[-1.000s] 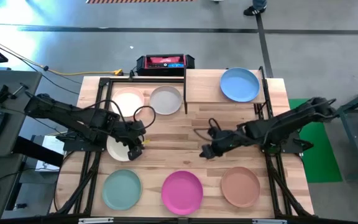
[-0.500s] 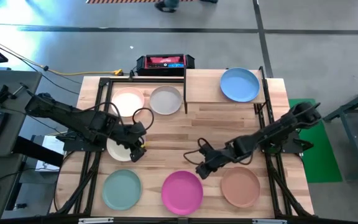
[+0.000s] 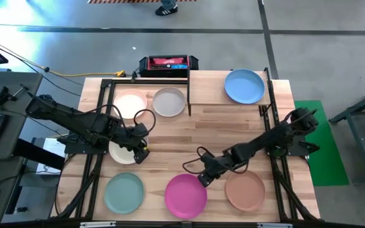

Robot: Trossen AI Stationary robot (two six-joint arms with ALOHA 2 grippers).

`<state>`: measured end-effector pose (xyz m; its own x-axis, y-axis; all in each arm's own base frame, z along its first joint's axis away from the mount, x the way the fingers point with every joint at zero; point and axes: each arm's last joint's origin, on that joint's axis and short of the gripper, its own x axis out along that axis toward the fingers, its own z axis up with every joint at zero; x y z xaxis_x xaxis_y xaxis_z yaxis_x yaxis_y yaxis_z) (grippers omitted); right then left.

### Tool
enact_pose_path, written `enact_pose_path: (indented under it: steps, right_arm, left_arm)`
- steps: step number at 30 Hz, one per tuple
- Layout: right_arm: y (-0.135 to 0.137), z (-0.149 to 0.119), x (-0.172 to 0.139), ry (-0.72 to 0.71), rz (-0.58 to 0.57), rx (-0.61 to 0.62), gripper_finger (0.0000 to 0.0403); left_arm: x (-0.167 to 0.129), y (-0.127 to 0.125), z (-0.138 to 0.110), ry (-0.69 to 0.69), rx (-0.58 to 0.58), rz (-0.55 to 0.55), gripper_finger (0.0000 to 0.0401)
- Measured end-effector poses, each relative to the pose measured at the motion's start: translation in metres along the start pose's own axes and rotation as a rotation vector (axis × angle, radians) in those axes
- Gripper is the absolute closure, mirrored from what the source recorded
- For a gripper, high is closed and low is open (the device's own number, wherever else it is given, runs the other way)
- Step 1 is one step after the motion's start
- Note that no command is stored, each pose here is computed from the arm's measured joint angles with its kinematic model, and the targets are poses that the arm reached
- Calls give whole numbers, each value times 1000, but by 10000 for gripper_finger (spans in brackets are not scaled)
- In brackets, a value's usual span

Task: Place and stack plates onto a shelf
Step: Stack the pink plate on top of the blue plate on the shelf

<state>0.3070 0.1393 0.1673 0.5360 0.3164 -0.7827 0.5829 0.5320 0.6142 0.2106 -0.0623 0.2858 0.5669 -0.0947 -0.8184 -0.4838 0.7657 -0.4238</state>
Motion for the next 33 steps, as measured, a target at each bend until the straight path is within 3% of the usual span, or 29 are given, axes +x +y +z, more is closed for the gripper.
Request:
enact_pose_path:
  steps: [27, 33]
  right_arm:
    - [4, -21, 4, -97, -23, -26, 339]
    - [41, -20, -8, -127, 84, -48, 339]
  left_arm:
    - [0, 1, 1, -22, -15, 17, 311]
    - [0, 1, 1, -33, -22, 24, 311]
